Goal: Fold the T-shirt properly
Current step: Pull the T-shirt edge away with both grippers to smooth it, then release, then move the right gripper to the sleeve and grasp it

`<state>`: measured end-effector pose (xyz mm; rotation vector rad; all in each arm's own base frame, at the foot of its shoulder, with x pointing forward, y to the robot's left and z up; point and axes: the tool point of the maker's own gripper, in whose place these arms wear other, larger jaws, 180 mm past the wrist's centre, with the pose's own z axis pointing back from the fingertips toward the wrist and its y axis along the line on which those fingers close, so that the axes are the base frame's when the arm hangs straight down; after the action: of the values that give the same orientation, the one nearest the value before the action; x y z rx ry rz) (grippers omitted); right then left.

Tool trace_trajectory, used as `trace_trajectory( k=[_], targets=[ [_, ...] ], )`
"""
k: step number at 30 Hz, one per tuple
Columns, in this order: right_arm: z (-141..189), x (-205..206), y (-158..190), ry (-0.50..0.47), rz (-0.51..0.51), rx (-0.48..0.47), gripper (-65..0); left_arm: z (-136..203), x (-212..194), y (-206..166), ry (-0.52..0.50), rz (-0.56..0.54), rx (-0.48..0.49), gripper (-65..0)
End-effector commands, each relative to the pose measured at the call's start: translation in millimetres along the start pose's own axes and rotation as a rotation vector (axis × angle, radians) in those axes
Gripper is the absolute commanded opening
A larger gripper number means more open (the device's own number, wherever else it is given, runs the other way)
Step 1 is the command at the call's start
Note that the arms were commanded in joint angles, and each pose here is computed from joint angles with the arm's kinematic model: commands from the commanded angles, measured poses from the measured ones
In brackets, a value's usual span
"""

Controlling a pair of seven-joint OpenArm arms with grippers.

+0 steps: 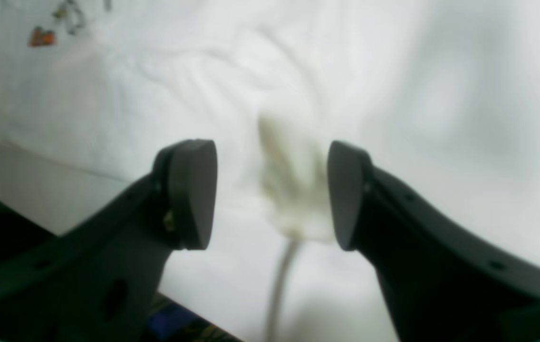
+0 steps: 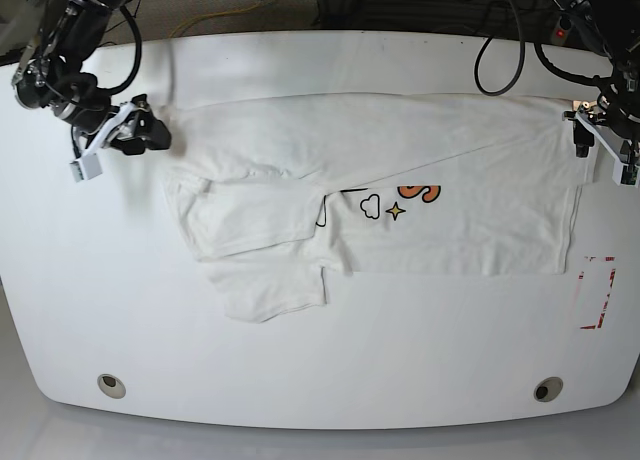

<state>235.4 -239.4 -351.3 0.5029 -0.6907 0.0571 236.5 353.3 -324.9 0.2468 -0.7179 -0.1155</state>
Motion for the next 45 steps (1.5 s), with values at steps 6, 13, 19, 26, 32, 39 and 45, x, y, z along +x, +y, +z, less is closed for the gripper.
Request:
trace_trajectory(
  k=[6,13,19,26,32,39,45],
  targets=[
    [-44.3,9.2,28.2,0.03,0.061,0.03,-29.2,-17.9,1.8,-28.7,0.016,-0.038,-0.087,-21.7],
    [-45.6,-3.8,3.2,0.096,0.097,-0.116,-29.2,-39.2,-36.6,-41.6,0.13,-0.028,-0.133,-21.8],
    [-31.9,-24.5,-18.5,0.168,0.118,-0.202,-29.2,-38.4,-70.3,-43.7,0.207,-0.028,-0.145,-21.8],
    [-22.7,-47.9,-33.2,0.255,0.128,-0.278,-29.2,-30.4,-100.3,-48.5,0.274,-0.031,-0.162,-21.8],
    [-13.7,-55.2,-36.7,0.282,0.141,-0.295,-29.3,-22.5,-116.7,-50.4,0.308,-0.035,-0.166,-21.7],
    [4.1,-27.3,-19.1,0.223,0.256,-0.341,-29.3,-9.5,-94.2,-40.5,0.257,-0.082,-0.115,-21.4],
    [-2.0,10.6,-15.9,0.152,0.29,-0.346,-29.3,5.1,-67.9,-37.8,0.231,-0.158,-0.074,-21.5]
  ],
)
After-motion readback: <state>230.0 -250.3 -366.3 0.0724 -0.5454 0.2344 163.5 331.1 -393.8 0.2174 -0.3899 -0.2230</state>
